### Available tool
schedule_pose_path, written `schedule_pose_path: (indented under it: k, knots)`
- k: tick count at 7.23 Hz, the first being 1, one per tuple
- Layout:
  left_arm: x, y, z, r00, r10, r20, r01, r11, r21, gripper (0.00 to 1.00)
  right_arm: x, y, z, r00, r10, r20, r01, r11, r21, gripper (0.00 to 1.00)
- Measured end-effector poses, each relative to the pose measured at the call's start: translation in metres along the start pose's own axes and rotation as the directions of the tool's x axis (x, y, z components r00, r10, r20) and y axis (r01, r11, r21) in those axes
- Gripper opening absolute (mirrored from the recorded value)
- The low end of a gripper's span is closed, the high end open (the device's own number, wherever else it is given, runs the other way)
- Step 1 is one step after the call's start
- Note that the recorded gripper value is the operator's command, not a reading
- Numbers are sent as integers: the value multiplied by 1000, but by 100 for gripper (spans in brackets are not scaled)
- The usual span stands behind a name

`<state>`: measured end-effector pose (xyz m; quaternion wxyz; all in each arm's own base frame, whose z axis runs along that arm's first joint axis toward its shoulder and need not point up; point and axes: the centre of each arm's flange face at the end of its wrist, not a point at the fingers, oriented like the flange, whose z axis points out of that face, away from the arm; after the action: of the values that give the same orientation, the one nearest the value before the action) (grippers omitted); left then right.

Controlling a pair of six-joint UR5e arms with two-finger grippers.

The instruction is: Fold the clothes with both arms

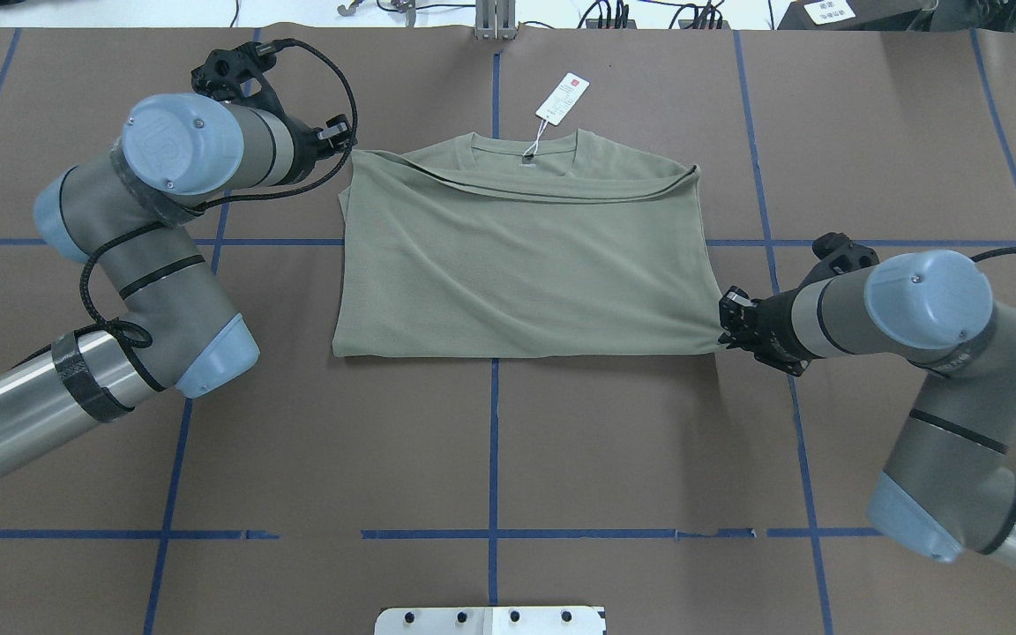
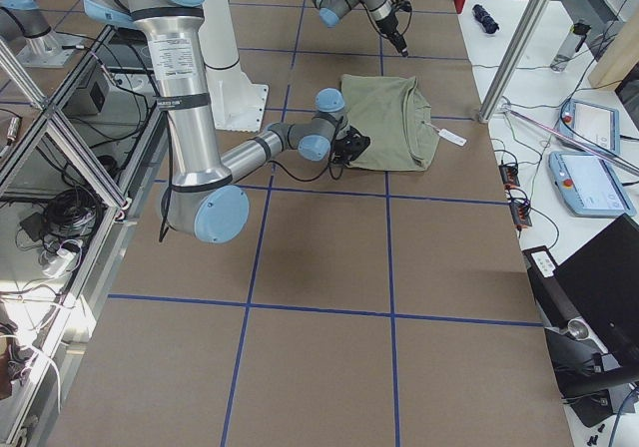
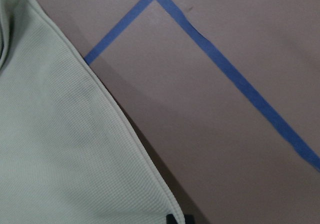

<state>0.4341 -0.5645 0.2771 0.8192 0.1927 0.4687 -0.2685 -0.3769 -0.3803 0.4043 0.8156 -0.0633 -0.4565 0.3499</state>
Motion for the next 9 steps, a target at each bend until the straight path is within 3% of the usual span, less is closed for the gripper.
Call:
schedule_pose_path:
  k: [2, 4, 6, 7, 9]
  knots:
    - [6, 44, -26, 998, -34, -54, 27, 993, -112, 65, 57, 50, -40, 996, -68, -49, 64, 994, -83, 0]
    - [19, 88, -59, 992, -84, -99, 47, 945, -325, 68, 95, 107, -61, 983, -151, -100, 129, 972, -198, 0]
    - [26, 125, -70, 987, -135, -84, 85, 894, -439, 71, 116, 177, -71, 973, -182, -142, 126, 934, -333, 0]
    - [27, 143, -71, 987, -147, -70, 97, 878, -468, 73, 125, 209, -79, 967, -205, -155, 129, 910, -394, 99]
    - [24, 166, -65, 989, -142, -30, 109, 865, -490, 74, 141, 244, -86, 953, -248, -173, 144, 876, -460, 100]
